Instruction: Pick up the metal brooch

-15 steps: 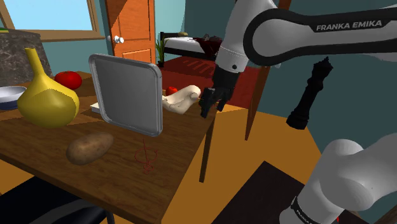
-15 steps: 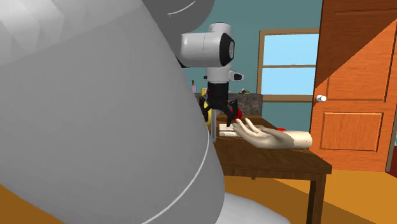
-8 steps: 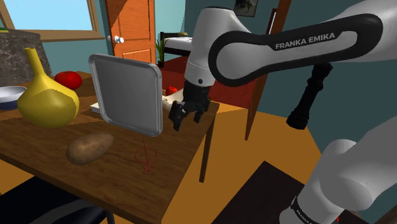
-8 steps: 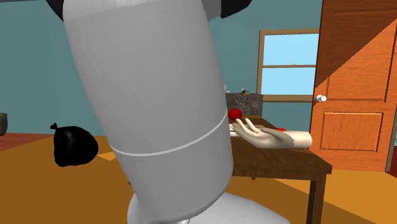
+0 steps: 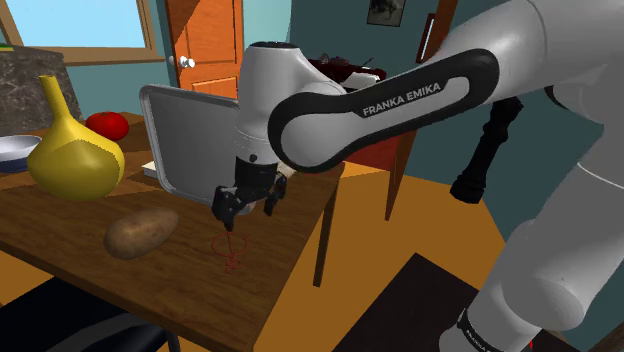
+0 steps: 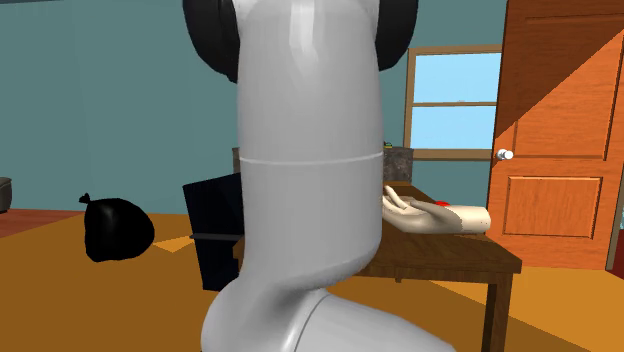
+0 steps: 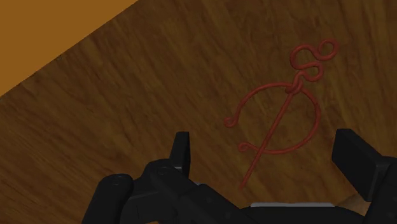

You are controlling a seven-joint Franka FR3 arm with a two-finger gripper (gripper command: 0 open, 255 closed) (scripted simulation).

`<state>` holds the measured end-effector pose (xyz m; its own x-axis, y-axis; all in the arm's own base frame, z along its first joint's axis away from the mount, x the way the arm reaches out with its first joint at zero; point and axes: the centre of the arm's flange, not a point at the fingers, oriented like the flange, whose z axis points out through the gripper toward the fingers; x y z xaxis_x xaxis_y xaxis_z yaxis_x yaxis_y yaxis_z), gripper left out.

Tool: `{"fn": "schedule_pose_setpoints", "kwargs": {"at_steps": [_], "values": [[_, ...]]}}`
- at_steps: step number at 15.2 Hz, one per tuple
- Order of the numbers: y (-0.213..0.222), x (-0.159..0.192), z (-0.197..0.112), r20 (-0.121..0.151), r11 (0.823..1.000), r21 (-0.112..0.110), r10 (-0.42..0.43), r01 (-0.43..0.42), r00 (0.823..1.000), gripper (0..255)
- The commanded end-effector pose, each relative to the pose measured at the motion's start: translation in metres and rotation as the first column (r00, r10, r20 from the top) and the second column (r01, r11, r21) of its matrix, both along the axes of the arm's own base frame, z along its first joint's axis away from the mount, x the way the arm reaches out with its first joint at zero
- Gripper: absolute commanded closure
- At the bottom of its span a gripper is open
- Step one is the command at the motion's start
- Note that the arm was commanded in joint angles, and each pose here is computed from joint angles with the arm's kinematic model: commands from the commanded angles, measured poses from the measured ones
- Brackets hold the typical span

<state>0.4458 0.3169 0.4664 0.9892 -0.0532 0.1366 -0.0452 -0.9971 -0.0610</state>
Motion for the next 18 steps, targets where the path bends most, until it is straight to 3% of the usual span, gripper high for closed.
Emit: {"fn": "schedule_pose_setpoints", "kwargs": {"at_steps": [1, 4, 13, 14, 18], "values": [[0.024, 0.011, -0.009, -0.002, 1.0, -0.002, -0.014, 0.014, 1.0, 0], [0.05, 0.025, -0.023, -0.006, 1.0, -0.005, -0.028, 0.028, 1.0, 0], [0.05, 0.025, -0.063, -0.006, 1.0, -0.005, -0.028, 0.028, 1.0, 0], [0.051, 0.025, -0.064, -0.006, 1.0, -0.005, -0.028, 0.028, 1.0, 255], [0.051, 0.025, -0.064, -0.006, 1.0, -0.005, -0.028, 0.028, 1.0, 255]]}}
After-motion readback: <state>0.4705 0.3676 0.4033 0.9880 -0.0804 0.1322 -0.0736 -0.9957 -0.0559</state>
